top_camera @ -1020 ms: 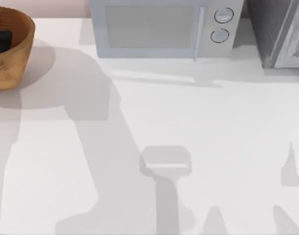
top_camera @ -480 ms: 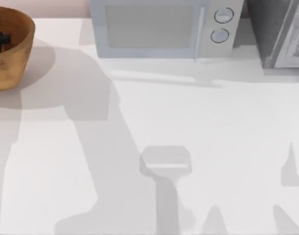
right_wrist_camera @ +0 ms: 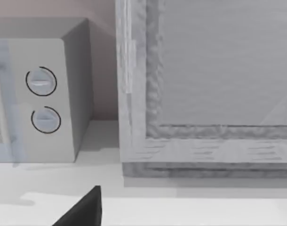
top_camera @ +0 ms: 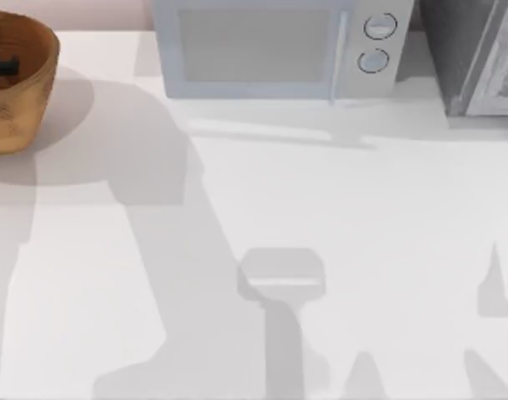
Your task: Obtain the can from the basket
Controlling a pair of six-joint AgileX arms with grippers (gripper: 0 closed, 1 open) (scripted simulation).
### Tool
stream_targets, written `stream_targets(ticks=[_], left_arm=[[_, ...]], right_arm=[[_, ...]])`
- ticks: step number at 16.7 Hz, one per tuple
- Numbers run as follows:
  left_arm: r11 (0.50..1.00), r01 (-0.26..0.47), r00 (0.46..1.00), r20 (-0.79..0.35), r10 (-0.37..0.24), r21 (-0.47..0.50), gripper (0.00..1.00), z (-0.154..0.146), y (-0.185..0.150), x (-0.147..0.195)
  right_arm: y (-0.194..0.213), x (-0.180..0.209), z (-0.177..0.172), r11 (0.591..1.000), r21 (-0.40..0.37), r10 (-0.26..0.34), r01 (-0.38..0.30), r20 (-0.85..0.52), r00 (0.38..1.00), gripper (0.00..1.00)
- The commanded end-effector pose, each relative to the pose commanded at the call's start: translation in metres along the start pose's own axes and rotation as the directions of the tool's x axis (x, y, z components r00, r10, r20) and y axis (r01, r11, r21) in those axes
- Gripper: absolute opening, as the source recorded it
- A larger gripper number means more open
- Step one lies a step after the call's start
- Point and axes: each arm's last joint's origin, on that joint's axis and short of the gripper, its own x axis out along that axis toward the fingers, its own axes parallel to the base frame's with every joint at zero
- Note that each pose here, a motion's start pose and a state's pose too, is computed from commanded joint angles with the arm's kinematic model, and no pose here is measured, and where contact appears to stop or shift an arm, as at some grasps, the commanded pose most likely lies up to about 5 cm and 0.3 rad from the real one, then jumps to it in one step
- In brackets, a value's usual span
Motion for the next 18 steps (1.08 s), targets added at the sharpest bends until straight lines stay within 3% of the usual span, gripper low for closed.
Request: stream_targets(ticks=[5,6,10,14,18], left_arm=[[1.000,0.000,1.000,0.000,0.000,0.000,0.00,0.000,0.000,0.000],[1.000,-0.014,0.999,0.035,0.015,-0.002,0.00,0.002,0.001,-0.019],[0.999,-0.049,0.994,0.097,0.048,0.015,0.00,0.006,-0.011,-0.035],[0.987,-0.152,0.960,0.246,0.134,0.053,0.00,-0.001,-0.046,-0.089],[0.975,-0.207,0.922,0.349,0.168,0.076,0.00,-0.055,-0.085,-0.166]], right_arm=[[0.000,0.000,0.000,1.000,0.000,0.000,0.000,0.000,1.000,1.00],[0.000,0.000,0.000,1.000,0.000,0.000,0.000,0.000,1.000,1.00],[0.000,0.000,0.000,1.000,0.000,0.000,0.000,0.000,1.000,1.00],[0.000,0.000,0.000,1.000,0.000,0.000,0.000,0.000,1.000,1.00],[0.000,0.000,0.000,1.000,0.000,0.000,0.000,0.000,1.000,1.00]])
